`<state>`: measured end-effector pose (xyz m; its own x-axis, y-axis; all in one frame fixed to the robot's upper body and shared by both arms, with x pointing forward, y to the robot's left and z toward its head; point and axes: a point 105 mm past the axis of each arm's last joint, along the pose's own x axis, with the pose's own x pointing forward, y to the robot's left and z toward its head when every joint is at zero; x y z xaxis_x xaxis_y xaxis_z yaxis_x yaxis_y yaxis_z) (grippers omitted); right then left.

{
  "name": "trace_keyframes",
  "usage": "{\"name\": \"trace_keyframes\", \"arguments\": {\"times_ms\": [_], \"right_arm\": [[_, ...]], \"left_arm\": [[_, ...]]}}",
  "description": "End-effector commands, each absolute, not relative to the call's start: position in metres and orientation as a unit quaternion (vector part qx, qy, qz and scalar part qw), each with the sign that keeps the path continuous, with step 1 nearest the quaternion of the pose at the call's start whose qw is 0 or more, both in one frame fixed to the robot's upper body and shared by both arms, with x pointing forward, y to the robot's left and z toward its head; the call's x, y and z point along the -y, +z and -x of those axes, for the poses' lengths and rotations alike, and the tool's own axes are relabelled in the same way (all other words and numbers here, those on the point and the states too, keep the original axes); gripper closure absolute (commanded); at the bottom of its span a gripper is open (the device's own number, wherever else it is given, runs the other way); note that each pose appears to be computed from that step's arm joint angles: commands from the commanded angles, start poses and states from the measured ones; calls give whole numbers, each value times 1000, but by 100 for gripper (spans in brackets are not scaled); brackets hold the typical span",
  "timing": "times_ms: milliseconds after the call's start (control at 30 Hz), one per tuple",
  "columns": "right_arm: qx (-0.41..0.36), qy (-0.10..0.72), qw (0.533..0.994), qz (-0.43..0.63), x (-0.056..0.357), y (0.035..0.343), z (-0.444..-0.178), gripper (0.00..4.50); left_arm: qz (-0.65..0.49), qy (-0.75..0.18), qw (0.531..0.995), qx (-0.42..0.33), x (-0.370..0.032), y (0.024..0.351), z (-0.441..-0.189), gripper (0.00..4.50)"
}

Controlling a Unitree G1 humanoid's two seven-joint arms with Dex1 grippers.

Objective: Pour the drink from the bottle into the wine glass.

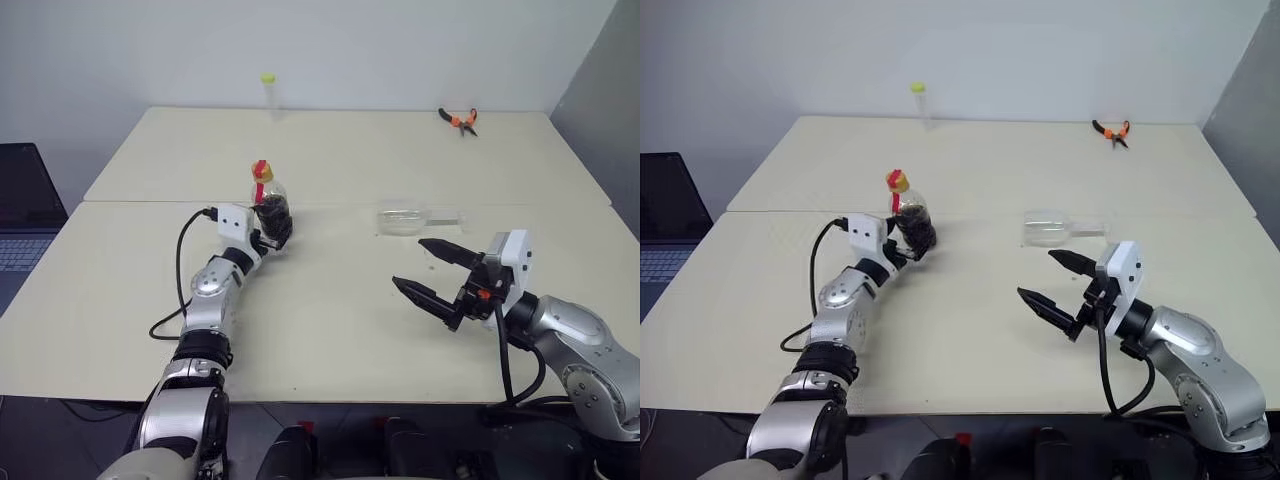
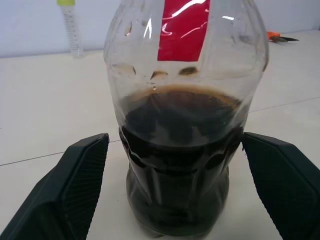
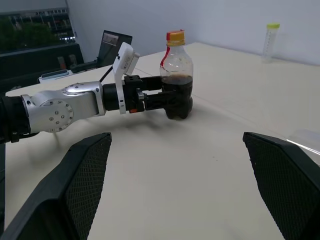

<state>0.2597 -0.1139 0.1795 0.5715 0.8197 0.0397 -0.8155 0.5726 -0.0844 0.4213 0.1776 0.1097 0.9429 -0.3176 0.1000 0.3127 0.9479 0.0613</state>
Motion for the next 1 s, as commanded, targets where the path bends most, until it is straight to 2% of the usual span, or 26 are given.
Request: {"name": "trace_keyframes", "arguments": {"times_ms": [33,567,667,800,900,1000], "right_arm": [[57,478,876,29,107,192,-256,0],[56,484,873,25,99,194,-254,0],[56,484,873,24,98,194,-255,0],[57,482,874,25,99,195,-256,0],[57,480,875,26,99,195,-256,0],[54,485,872,26,97,193,-252,0]], "left_arm": [[-26,-169,982,79,-167,124,-429,3],[-5,-140,988,71,-168,131,-447,3],[-5,-135,988,69,-169,131,-449,62],[-11,-137,988,69,-166,131,-449,181],[-8,-138,988,70,-167,133,-450,227],[-19,-140,987,75,-169,137,-451,251]]}}
